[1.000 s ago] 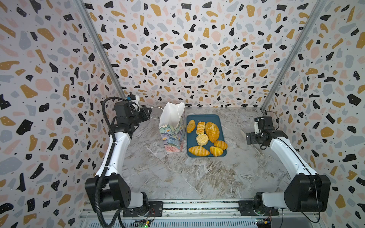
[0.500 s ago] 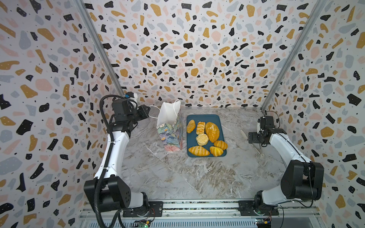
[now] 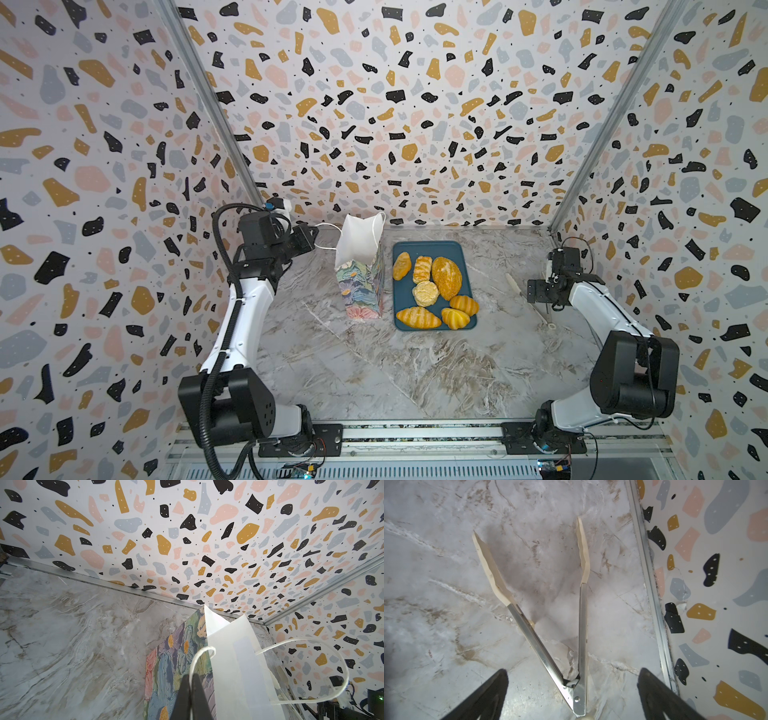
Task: Place the fake bread into the paper bag
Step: 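Lower the right gripper onto the tongs handle and close on it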
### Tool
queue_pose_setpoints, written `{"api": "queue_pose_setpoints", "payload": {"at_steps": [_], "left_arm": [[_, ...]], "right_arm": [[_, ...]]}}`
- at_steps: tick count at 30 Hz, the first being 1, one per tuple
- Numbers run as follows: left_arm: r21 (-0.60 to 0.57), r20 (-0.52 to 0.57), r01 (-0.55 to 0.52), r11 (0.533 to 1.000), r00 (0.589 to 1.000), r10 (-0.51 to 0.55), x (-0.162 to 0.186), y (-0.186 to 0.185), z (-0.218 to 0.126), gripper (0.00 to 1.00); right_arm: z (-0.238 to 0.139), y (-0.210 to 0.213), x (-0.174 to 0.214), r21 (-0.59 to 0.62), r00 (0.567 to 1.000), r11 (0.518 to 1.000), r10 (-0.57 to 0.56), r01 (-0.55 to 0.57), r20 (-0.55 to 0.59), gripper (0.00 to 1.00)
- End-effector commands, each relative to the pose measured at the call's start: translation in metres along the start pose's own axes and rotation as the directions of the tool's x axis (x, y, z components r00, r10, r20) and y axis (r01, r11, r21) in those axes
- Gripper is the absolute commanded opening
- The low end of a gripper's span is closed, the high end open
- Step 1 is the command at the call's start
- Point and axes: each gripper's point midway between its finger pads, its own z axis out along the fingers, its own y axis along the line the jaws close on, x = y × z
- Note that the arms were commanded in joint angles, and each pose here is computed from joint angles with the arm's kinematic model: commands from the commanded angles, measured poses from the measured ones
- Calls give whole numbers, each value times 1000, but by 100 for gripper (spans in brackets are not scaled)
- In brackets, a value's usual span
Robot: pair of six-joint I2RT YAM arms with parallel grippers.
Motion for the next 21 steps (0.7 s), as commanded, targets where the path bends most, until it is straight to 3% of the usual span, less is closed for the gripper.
{"api": "queue_pose_setpoints", "payload": {"at_steps": [1,5,9,21], "left_arm": [[34,56,-23,999,998,21,-8,-7,-3,0],[12,62,-27,1000,998,26,-6,-4,-4,0],[3,71,-26,1000,997,25,-6,-2,-6,0],[-35,83,-40,999,996,43,-7,3,-9,0]], "right_arm": [[3,4,5,-27,1000,1000,-13,13,0,99],[16,8,12,-35,999,999,-26,24,-34,99],[28,-3,16,33,994,998,-52,55,-100,99],[50,13,19,-42,990,997,-69,64,-122,99]]}}
